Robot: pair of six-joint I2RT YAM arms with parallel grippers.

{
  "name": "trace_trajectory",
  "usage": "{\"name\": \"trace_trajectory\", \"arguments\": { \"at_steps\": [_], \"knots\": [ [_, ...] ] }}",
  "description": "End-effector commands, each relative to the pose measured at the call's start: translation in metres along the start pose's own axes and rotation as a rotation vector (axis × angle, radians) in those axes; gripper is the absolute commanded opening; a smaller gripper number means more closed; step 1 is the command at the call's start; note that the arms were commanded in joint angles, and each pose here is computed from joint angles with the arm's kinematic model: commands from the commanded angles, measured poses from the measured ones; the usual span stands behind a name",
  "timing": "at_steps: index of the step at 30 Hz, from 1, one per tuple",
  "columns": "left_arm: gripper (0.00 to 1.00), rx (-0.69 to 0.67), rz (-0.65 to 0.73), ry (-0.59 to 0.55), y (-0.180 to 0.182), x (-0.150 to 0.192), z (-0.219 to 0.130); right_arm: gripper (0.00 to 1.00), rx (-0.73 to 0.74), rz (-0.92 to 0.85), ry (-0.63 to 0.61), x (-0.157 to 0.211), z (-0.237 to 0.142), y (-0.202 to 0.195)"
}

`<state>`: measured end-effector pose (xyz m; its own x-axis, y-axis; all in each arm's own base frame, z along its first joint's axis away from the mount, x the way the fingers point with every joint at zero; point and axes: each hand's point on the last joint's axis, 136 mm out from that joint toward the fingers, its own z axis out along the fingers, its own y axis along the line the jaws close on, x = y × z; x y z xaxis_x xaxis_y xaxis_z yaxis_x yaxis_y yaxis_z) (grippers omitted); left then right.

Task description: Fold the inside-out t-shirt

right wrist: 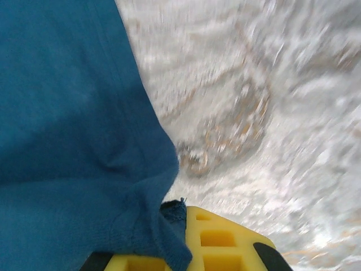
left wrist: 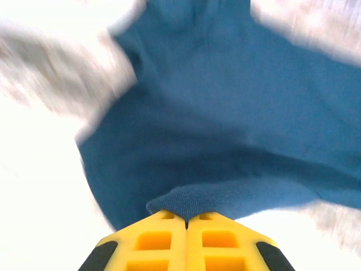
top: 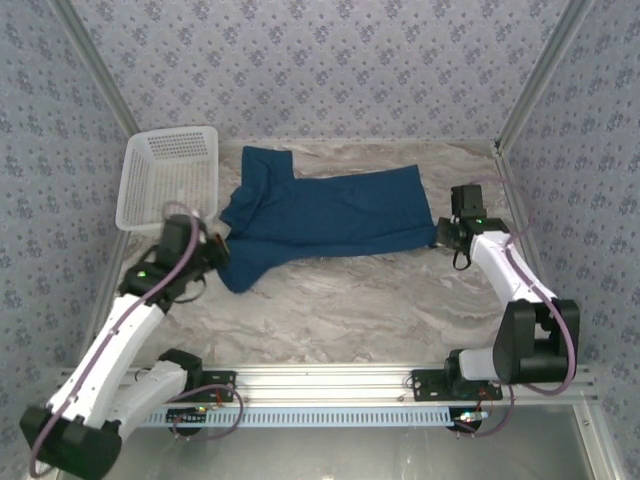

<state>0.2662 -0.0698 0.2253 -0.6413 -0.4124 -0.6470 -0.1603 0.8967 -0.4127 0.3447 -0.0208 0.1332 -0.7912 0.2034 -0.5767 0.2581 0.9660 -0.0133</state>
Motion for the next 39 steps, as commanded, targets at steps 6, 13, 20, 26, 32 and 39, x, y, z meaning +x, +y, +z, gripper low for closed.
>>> {"name": "trace_trajectory", "arguments": {
  "at_steps": [6,13,20,26,32,39],
  "knots": [
    [0.00,-0.044,-0.050,-0.346,0.008,-0.124,-0.084,0.00,0.058,-0.034,-0.250,-0.079,-0.068,-0.027],
    [0.00,-0.041,-0.054,-0.427,-0.006,-0.177,-0.105,0.00,-0.144,-0.051,-0.338,-0.104,-0.098,-0.003],
    [0.00,0.061,-0.003,-0.471,-0.036,-0.199,-0.132,0.00,-0.399,-0.033,-0.461,-0.123,-0.166,0.030],
    [0.00,0.144,0.071,-0.606,-0.060,-0.207,-0.204,0.00,-0.497,-0.007,-0.629,-0.130,-0.259,0.031],
    [0.00,0.156,0.135,-0.751,-0.071,-0.209,-0.285,0.00,-0.443,0.008,-0.764,-0.115,-0.349,0.006],
    [0.00,0.137,0.168,-0.835,-0.082,-0.230,-0.327,0.00,-0.344,0.037,-0.873,-0.114,-0.402,-0.020]
  ]
}}
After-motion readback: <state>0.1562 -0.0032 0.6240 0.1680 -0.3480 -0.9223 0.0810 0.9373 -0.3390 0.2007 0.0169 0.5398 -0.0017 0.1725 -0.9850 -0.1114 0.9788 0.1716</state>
